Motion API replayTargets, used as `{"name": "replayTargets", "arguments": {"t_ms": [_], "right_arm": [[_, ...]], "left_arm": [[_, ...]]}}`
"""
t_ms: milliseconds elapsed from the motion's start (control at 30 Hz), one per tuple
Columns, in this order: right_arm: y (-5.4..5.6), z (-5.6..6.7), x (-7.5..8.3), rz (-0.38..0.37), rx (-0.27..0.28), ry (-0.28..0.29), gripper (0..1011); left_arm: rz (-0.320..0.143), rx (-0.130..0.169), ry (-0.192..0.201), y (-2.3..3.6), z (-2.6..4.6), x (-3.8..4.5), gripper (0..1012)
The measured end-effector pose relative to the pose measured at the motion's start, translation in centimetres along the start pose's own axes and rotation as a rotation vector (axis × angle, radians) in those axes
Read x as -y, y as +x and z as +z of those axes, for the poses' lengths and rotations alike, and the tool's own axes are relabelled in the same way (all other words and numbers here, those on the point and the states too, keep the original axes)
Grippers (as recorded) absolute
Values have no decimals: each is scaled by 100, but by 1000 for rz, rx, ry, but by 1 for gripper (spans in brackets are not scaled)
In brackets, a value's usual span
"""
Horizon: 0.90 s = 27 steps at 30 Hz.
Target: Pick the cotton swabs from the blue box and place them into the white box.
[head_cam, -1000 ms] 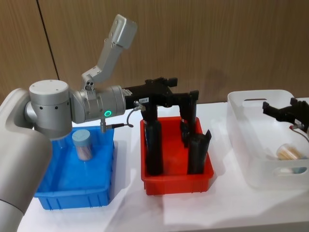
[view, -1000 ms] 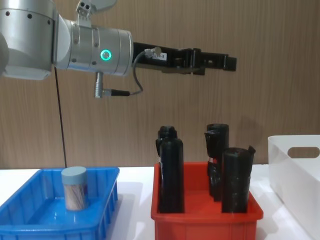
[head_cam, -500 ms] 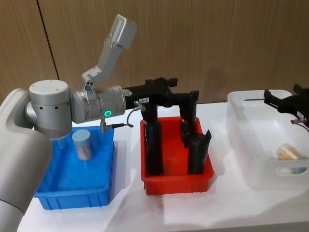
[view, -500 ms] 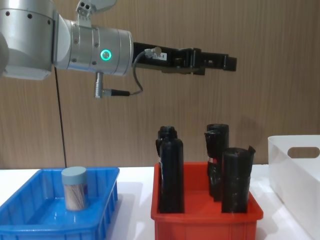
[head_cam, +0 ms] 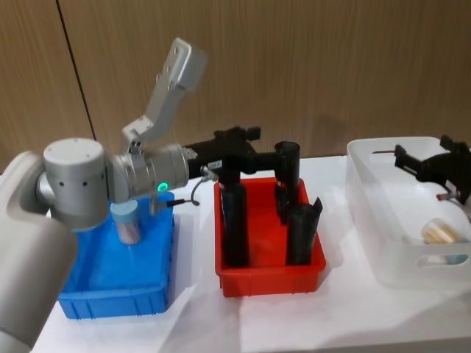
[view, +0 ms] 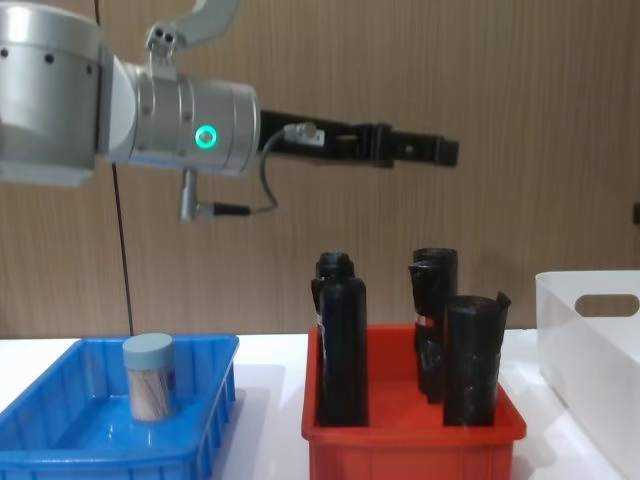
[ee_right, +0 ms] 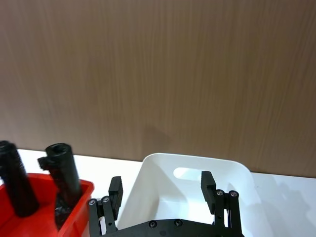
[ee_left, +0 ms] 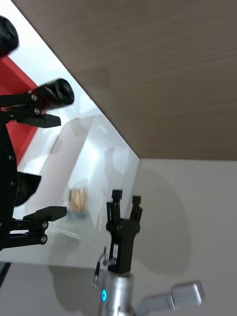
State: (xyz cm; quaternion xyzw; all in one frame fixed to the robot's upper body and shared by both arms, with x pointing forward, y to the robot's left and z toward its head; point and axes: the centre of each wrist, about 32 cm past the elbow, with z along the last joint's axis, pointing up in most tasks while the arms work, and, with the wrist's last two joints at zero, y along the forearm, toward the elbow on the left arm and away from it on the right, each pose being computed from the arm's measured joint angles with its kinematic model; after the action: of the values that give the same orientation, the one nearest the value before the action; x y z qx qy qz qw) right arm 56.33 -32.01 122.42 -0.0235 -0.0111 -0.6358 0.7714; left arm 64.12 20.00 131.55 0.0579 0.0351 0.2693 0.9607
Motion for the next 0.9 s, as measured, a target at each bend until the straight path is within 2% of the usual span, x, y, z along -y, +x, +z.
{"name": "replayTargets", "arguments": {"t_ms": [133, 267, 367, 567, 667, 700, 900], "right_arm": [[-93, -46, 72, 13, 7, 7, 1002], [-191, -92, 153, 26, 13, 15, 1001], [-265, -127, 217, 36, 17, 19, 1002], [-424, -188, 356, 58, 20, 32, 1002], [-501, -216, 428, 69, 21, 39, 1001], [-517, -222, 444, 71, 21, 39, 1002], [-674, -265, 594, 93, 20, 53, 1002]], "left_arm": [[54, 26, -1, -66, -116, -43, 1004], [92, 43, -3, -114, -196, -72, 1004], [136, 65, -6, -181, -294, -108, 1004], [195, 93, -11, -275, -428, -159, 1004], [238, 114, -18, -347, -515, -196, 1004], [238, 114, -18, -347, -515, -196, 1004], [308, 148, -32, -484, -668, -265, 1004]]}}
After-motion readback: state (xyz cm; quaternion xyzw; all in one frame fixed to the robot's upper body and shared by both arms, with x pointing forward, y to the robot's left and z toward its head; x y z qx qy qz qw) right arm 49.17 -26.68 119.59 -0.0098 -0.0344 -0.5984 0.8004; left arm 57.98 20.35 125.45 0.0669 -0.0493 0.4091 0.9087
